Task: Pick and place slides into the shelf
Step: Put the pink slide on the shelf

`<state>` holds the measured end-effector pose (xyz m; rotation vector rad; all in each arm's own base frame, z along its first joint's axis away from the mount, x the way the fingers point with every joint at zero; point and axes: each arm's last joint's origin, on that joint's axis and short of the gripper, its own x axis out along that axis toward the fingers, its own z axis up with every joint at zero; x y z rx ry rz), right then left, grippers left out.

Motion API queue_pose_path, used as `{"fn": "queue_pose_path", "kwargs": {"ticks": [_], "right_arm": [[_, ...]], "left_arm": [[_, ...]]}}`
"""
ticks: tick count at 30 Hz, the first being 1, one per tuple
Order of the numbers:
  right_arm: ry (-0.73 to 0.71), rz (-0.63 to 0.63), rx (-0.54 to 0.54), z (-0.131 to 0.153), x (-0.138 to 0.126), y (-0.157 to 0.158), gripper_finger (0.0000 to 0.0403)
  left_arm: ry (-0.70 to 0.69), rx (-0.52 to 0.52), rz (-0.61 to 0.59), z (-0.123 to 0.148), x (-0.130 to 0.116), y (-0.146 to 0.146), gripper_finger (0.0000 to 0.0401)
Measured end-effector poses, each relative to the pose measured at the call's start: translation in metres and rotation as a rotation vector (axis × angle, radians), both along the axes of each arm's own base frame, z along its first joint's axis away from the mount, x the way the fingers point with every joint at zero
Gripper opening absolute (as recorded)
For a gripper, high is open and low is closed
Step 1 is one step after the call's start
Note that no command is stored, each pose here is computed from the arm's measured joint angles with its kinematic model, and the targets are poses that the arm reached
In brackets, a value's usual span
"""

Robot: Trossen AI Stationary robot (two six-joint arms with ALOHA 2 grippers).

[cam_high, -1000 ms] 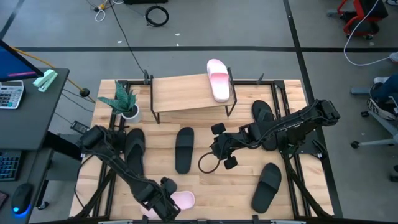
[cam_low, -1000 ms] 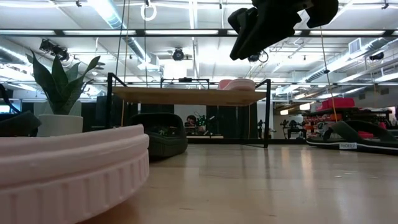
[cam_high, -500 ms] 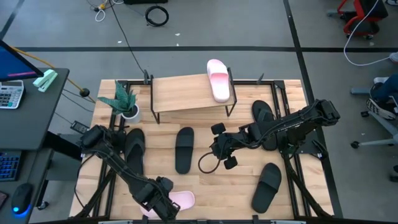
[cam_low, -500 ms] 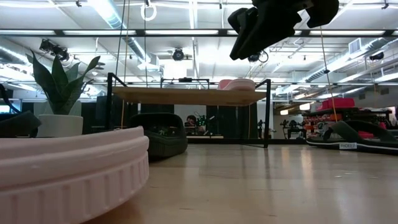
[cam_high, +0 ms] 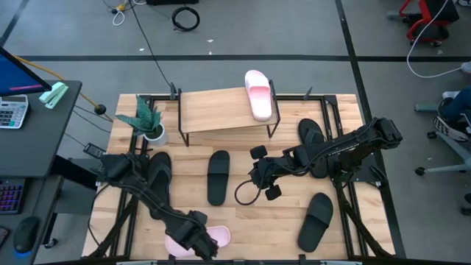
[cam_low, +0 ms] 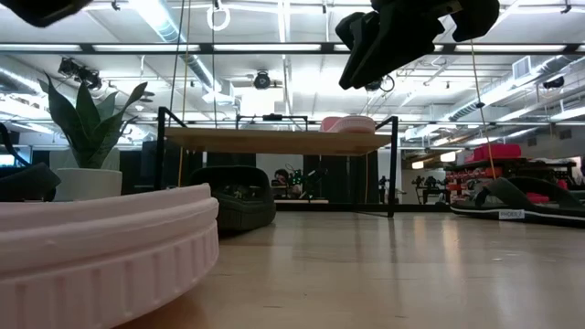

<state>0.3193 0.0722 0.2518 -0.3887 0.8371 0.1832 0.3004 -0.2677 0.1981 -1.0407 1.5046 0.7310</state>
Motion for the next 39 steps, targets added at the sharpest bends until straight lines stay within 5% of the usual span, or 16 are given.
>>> {"fn": "queue_pose_path", "kwargs": {"ticks": [23, 39], "right_arm": [[0.0, 0.013, -0.012, 0.0, 0.0, 0.0, 0.011], [0.0, 0.054, -0.048, 0.0, 0.0, 0.0, 0.011]], "left_arm": [[0.089, -0.087, 0.212, 0.012, 0.016, 0.012, 0.0126], [0.151, -0.14, 0.221, 0.012, 0.017, 0.013, 0.0046]]}}
